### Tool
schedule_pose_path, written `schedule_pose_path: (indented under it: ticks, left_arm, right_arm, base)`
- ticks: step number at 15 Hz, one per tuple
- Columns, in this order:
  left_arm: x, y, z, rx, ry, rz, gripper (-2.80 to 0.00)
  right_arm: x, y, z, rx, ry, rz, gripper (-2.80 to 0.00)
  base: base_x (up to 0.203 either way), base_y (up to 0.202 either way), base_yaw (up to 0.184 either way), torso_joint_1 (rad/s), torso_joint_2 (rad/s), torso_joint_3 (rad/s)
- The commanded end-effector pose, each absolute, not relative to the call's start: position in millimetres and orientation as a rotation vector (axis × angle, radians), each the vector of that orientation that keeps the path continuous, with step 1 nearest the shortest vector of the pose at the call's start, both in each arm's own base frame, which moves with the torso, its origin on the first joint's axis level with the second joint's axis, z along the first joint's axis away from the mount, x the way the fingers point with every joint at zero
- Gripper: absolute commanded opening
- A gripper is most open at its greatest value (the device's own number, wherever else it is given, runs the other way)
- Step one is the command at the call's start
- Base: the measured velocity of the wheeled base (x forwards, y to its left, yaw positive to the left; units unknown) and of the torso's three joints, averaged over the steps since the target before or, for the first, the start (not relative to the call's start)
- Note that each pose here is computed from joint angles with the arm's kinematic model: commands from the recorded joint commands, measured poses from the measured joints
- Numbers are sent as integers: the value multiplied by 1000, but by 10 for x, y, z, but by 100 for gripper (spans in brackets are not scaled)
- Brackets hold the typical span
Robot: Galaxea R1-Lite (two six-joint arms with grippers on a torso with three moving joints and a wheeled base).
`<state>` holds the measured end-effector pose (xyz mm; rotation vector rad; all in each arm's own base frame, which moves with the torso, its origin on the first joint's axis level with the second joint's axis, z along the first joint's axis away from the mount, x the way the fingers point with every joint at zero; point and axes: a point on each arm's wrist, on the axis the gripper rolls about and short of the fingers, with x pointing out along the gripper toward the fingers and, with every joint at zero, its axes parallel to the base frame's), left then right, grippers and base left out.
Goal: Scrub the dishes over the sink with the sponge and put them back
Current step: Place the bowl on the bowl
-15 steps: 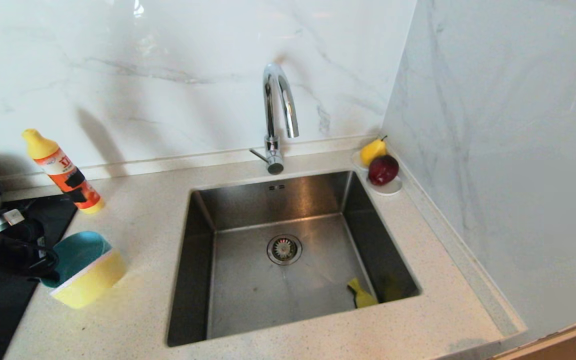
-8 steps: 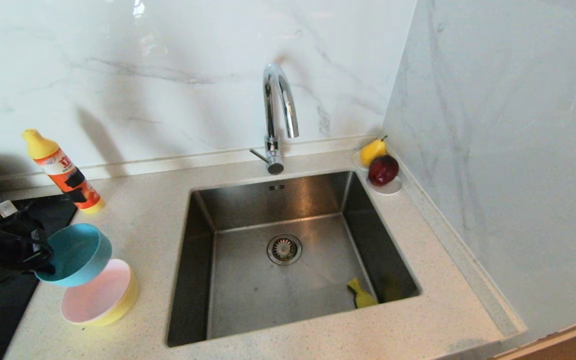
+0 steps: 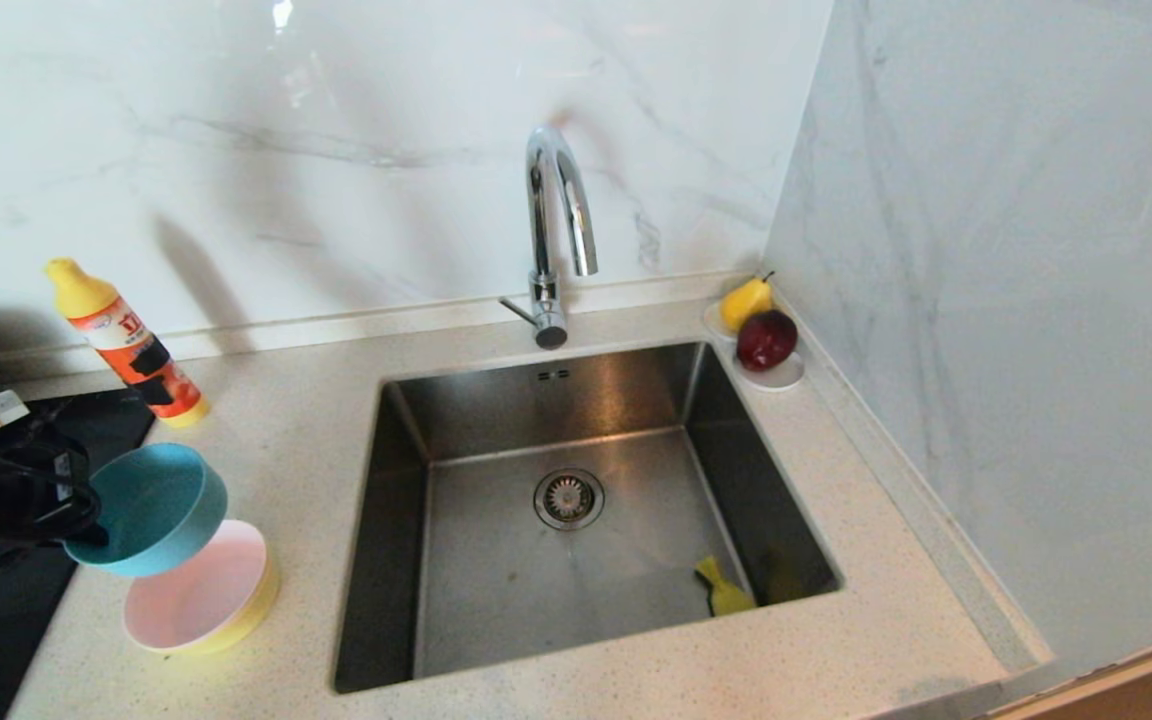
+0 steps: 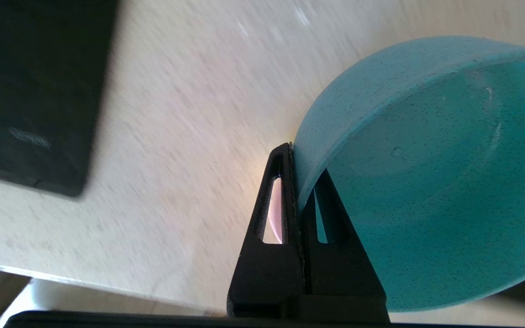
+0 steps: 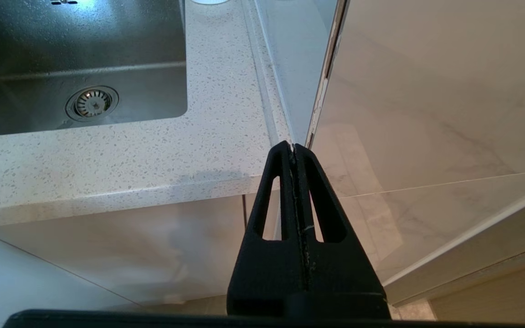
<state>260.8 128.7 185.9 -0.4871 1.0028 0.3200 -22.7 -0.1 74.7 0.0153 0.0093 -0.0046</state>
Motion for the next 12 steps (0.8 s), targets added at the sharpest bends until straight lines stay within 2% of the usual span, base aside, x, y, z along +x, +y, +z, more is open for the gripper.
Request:
schedule_pose_path:
  ticks: [1, 7, 12]
  left_arm:
    - [2515, 1148, 1886, -472, 1012, 294, -280]
    - [2408, 1039, 1687, -458, 1093, 301, -280]
    - [2469, 1075, 1547, -432, 1072, 332, -280]
  right_arm:
    - [-226, -1, 748, 15, 11, -5, -280]
    - [-226, -1, 748, 15, 11, -5, -280]
    - [-226, -1, 748, 15, 11, -5, -280]
  base:
    - [0, 0, 0, 0, 0, 0]
    - [0, 0, 0, 0, 0, 0]
    - [0, 0, 0, 0, 0, 0]
